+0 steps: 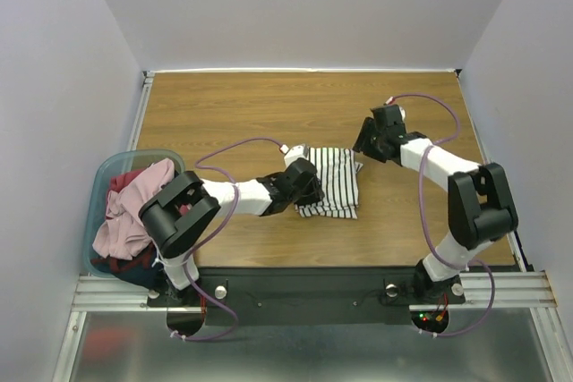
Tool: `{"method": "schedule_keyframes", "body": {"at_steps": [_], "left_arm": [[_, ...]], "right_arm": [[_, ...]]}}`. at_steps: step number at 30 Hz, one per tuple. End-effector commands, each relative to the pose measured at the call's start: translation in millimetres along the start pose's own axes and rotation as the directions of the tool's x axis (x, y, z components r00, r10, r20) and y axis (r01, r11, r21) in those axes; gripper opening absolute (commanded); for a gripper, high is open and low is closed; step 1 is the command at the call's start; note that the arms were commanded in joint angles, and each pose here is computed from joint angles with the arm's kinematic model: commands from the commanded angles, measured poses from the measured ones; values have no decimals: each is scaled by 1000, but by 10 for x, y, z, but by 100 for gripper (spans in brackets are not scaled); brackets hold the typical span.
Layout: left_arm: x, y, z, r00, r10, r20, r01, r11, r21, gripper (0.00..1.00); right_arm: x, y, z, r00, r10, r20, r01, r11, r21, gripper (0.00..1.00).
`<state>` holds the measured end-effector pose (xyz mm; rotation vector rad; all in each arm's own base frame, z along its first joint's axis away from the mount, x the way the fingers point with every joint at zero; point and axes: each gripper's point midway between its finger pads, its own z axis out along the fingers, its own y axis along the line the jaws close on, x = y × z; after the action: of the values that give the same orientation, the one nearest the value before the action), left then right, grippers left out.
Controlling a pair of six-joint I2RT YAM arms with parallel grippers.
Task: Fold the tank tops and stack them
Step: Fold the tank top, then neatly place the folded tank top to the corner
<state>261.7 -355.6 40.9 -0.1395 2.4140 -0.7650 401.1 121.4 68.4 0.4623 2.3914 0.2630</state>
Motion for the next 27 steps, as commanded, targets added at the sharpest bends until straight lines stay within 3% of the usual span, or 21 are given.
{"method": "schedule_keyframes", "body": {"at_steps": [1, 5, 9, 14, 22, 27], "left_arm": [[-357, -524, -381, 996, 70, 62, -77, 990, 117, 43], [-748, -600, -751, 986, 35, 163, -51, 995, 91, 45], [-1117, -271, -1074, 968, -60, 242, 50, 998, 44, 45], [-1435, 79, -1521, 943, -69, 324, 66, 998, 21, 45], [-1454, 242, -2011, 926, -56, 374, 45, 998, 39, 46], [-1428, 313, -2126, 925, -17, 380, 11, 1000, 18, 46]], "right_arm": [[-203, 226, -406, 997, 13, 71, -5, 994, -114, 60], [58, 420, -605, 999, 2, 50, 7, 986, -168, 61], [472, 793, -667, 998, -48, 26, 52, 981, -189, 60], [968, 1044, -519, 997, -77, -26, 72, 986, -152, 60], [1086, 628, 102, 989, -111, -94, 114, 993, 32, 65], [699, 159, 377, 989, -52, -135, 66, 993, 98, 64]]}}
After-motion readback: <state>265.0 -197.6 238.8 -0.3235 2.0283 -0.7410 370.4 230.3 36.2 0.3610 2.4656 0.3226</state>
